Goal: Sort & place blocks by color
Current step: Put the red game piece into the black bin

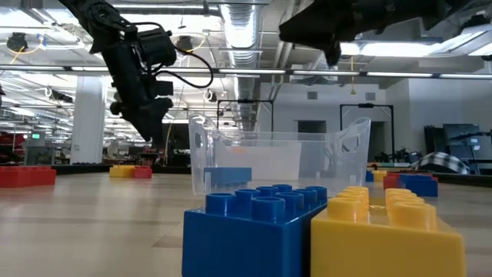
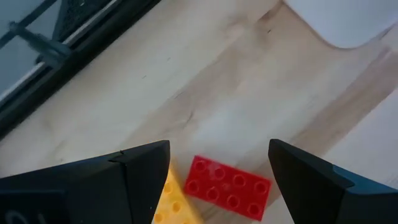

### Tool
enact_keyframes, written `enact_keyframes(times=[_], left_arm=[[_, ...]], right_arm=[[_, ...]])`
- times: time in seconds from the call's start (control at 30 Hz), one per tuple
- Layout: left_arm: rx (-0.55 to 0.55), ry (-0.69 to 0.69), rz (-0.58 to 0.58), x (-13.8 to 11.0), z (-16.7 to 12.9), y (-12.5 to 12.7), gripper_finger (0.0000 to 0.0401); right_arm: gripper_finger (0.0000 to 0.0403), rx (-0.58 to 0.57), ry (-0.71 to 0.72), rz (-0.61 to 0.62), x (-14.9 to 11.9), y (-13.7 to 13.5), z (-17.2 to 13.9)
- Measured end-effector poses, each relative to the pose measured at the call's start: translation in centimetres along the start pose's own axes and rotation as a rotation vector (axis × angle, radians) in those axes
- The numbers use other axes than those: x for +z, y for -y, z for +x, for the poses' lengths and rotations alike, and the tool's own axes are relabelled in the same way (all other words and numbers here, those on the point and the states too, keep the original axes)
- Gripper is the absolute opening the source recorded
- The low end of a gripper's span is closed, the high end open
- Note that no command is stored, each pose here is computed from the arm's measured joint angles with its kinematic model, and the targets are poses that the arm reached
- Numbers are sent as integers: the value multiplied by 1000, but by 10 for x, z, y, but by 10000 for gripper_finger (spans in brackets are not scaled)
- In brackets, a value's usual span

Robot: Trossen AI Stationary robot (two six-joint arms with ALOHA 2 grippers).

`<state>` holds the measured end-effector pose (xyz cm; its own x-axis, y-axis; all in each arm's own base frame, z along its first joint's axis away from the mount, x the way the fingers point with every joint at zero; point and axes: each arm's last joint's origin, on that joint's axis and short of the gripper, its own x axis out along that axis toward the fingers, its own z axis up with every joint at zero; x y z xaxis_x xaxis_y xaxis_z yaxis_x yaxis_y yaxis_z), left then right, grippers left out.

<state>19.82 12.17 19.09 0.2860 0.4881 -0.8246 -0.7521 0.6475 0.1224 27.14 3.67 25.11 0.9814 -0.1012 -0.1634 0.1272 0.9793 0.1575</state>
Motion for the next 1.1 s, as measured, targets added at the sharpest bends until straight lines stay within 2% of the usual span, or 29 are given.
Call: enact_keyframes(times=[0.2,0.37,0.53,0.67,0.77,0.9,1.0,1.1], left_arm=[[-200,86,-81,-26,12,5,258],[-205,42,-87,-42,11,6,258],[-208,-3,-77,-47,7,5,258],[-296,-69,-61,-53,3,9,258],[-356,-119,-28,-61,-7,18,256],[-368,-165,7,-74,-33,30,238],[-392,-155,31,-80,-61,40,219],[-465,-129,54,-87,-85,48,201]], right_arm=[[101,29,-44,-7,10,-10,-30],[101,-48,-17,-25,17,-15,-50],[101,-77,0,-37,18,-19,-54],[101,-85,-12,-43,15,-19,-50],[101,-86,-14,-44,15,-19,-50],[101,-86,-15,-46,15,-19,-50],[101,-86,-14,-45,15,-19,-50],[101,-86,-13,-45,15,-19,-50]])
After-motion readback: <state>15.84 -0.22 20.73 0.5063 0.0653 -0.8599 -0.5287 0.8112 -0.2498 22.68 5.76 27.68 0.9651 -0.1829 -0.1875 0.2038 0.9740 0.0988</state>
